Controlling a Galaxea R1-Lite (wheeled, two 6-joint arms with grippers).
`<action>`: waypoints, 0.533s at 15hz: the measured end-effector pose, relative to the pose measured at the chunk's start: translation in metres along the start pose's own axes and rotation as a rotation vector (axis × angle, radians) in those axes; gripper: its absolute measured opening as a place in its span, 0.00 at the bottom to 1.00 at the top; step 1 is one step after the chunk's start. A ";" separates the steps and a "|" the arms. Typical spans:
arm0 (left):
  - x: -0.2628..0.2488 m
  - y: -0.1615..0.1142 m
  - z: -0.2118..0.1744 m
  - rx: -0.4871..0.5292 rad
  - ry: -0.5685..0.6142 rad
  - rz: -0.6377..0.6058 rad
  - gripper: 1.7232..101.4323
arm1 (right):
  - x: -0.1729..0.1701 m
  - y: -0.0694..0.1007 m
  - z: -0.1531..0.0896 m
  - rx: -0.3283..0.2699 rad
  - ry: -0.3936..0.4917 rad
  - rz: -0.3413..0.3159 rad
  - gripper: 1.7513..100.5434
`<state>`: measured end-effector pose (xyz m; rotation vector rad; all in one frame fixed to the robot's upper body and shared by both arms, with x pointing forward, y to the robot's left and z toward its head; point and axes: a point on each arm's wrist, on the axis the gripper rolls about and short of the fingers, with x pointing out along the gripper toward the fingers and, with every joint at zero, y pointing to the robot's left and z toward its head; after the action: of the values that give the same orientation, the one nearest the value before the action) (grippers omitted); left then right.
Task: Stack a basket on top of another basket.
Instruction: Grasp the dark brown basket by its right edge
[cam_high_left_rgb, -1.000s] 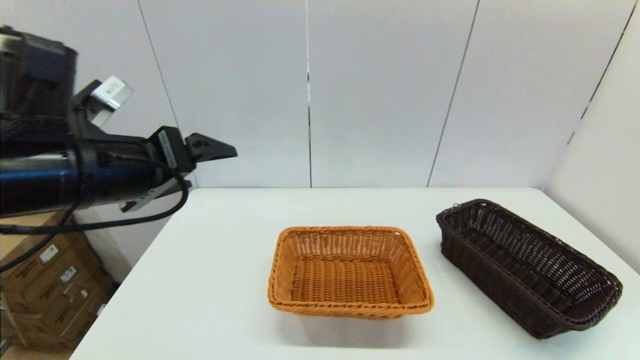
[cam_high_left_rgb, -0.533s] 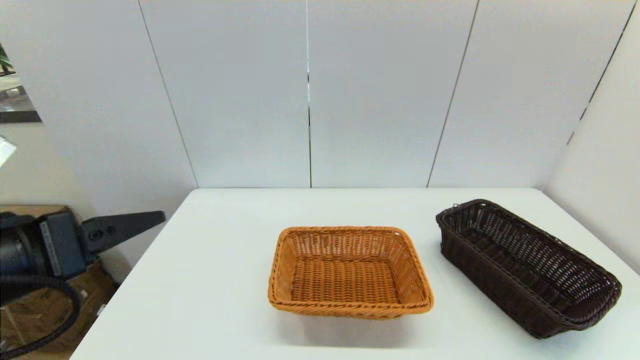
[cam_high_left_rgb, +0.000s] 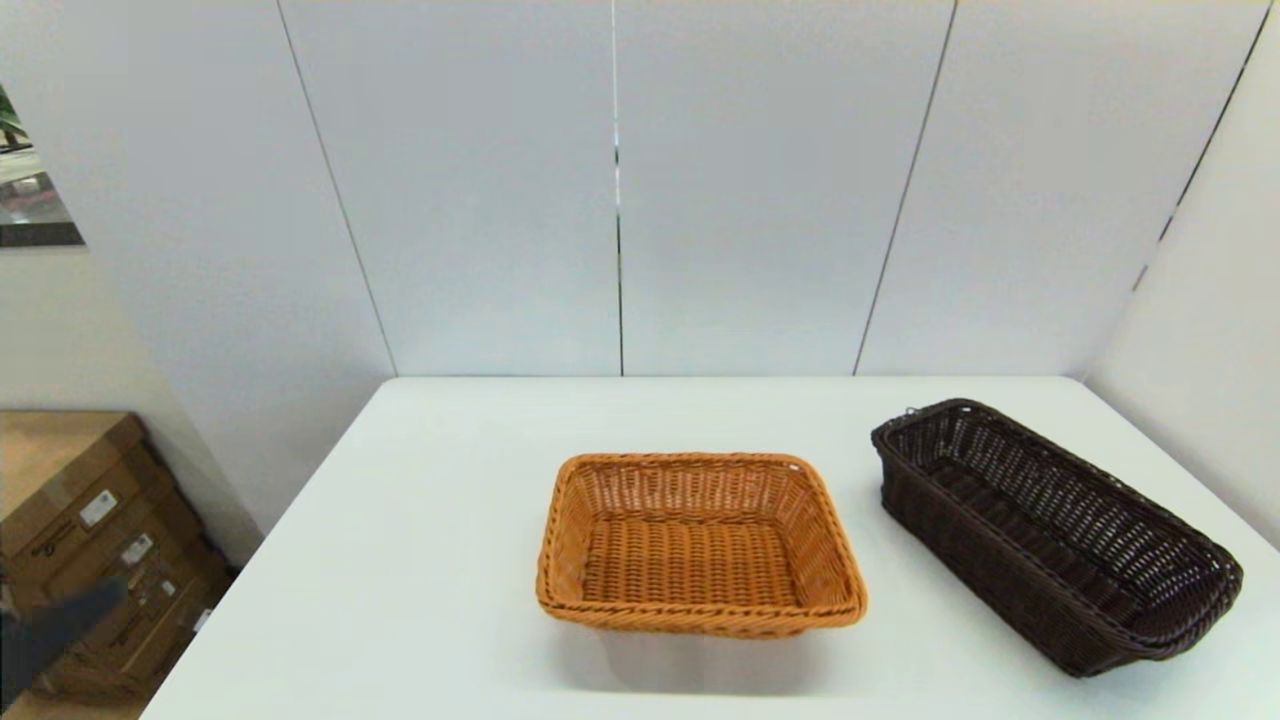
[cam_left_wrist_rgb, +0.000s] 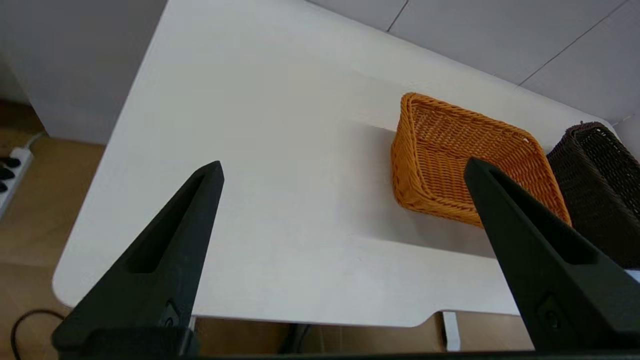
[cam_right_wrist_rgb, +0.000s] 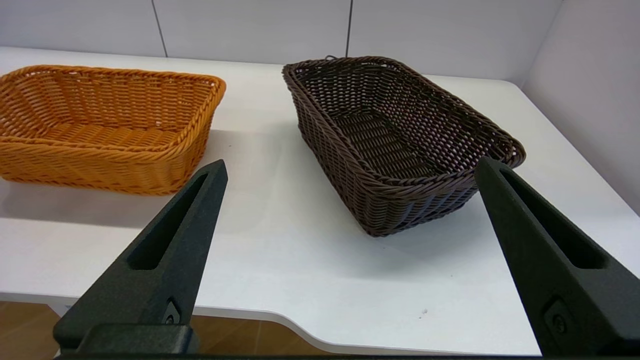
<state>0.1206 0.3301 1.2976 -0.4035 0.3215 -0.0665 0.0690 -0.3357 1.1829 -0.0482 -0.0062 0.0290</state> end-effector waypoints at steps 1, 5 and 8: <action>-0.007 0.005 -0.011 0.010 -0.023 -0.004 0.96 | 0.000 0.000 0.000 0.000 0.000 0.000 0.97; -0.021 0.021 -0.051 0.057 -0.083 -0.008 0.96 | 0.000 0.000 0.000 0.000 0.000 0.000 0.97; -0.027 0.028 -0.073 0.127 -0.140 0.008 0.96 | 0.000 0.000 0.000 0.000 0.000 0.000 0.97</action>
<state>0.0715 0.3324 1.2312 -0.2796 0.1794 -0.0501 0.0690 -0.3357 1.1829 -0.0486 -0.0062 0.0292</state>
